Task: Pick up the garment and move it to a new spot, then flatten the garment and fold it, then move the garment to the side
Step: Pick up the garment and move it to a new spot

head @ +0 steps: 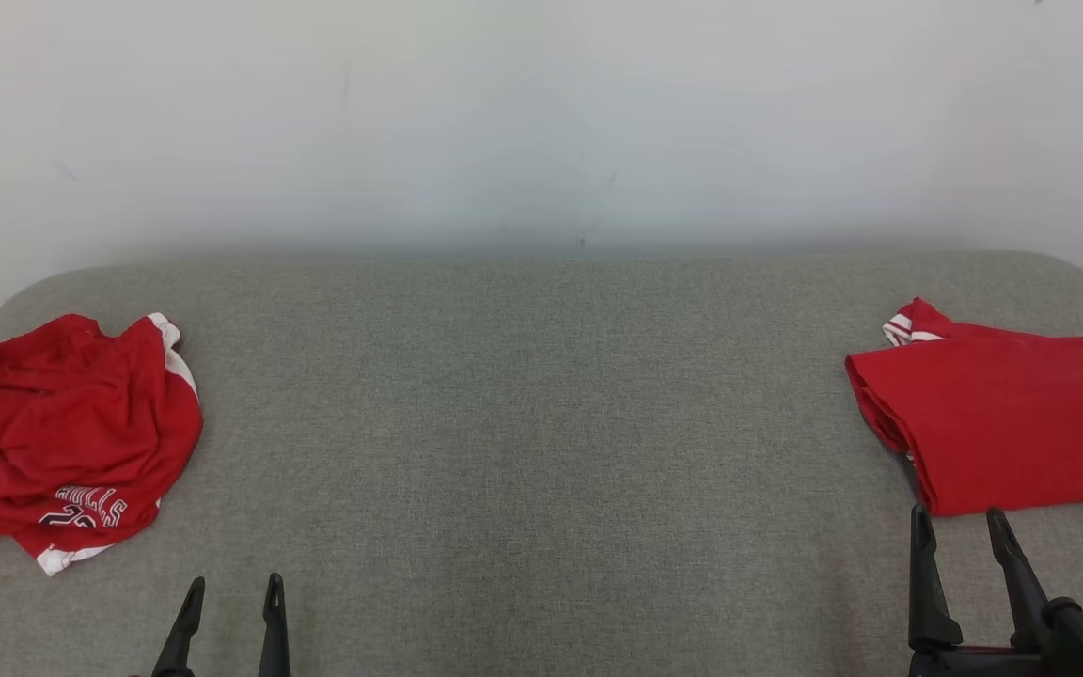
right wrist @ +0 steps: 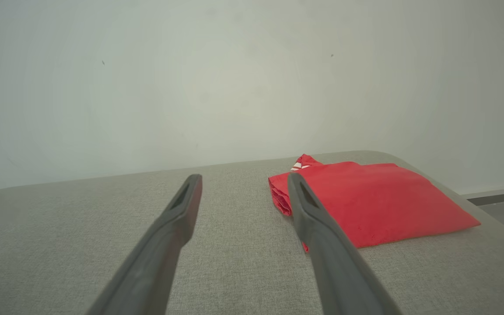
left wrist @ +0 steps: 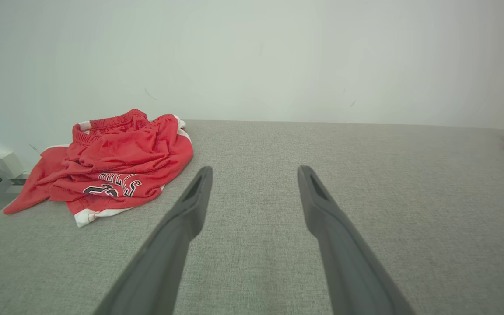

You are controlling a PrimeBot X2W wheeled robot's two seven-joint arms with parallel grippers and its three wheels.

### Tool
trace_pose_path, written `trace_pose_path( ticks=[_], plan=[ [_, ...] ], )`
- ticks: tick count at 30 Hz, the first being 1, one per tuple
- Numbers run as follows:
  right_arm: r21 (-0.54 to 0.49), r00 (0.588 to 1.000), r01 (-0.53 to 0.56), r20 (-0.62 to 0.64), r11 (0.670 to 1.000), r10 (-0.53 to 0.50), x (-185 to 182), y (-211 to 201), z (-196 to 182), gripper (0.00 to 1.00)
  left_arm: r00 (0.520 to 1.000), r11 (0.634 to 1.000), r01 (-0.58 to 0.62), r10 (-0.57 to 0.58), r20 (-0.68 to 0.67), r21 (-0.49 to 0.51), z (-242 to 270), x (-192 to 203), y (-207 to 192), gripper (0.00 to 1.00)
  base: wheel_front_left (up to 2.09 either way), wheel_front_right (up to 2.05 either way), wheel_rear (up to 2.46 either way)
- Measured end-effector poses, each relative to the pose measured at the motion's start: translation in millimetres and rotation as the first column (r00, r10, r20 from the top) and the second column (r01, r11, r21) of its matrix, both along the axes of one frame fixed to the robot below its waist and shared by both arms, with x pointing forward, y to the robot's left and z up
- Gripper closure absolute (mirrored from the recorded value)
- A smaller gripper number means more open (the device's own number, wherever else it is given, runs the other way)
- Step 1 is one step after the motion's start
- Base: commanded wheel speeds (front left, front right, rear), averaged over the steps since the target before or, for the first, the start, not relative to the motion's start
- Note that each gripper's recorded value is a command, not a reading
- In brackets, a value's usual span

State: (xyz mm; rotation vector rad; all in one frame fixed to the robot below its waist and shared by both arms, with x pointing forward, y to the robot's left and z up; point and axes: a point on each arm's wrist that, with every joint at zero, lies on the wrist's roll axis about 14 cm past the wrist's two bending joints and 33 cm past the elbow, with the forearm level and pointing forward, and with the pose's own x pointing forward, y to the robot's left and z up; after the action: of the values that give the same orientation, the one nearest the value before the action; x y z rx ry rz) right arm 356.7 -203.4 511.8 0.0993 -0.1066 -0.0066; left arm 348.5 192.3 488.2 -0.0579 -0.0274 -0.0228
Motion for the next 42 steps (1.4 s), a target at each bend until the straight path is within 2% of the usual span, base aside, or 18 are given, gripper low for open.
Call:
trace_pose_path(
  ticks=[33, 42],
  plan=[
    [0.018, 0.997, -0.027, -0.071, 0.999, 0.029, -6, 10, -23, 0.0, 1.0, 0.999, -0.017, 0.018, -0.015, 0.04, -4, -3, 8, 0.0, 0.0, 0.0, 0.0],
    [0.029, 0.992, -0.091, -0.088, 0.995, 0.093, 2, 31, -29, 0.0, 0.996, 0.995, -0.087, 0.088, -0.016, 0.046, -4, -16, 30, 0.0, 0.0, 0.0, 0.0]
  ],
)
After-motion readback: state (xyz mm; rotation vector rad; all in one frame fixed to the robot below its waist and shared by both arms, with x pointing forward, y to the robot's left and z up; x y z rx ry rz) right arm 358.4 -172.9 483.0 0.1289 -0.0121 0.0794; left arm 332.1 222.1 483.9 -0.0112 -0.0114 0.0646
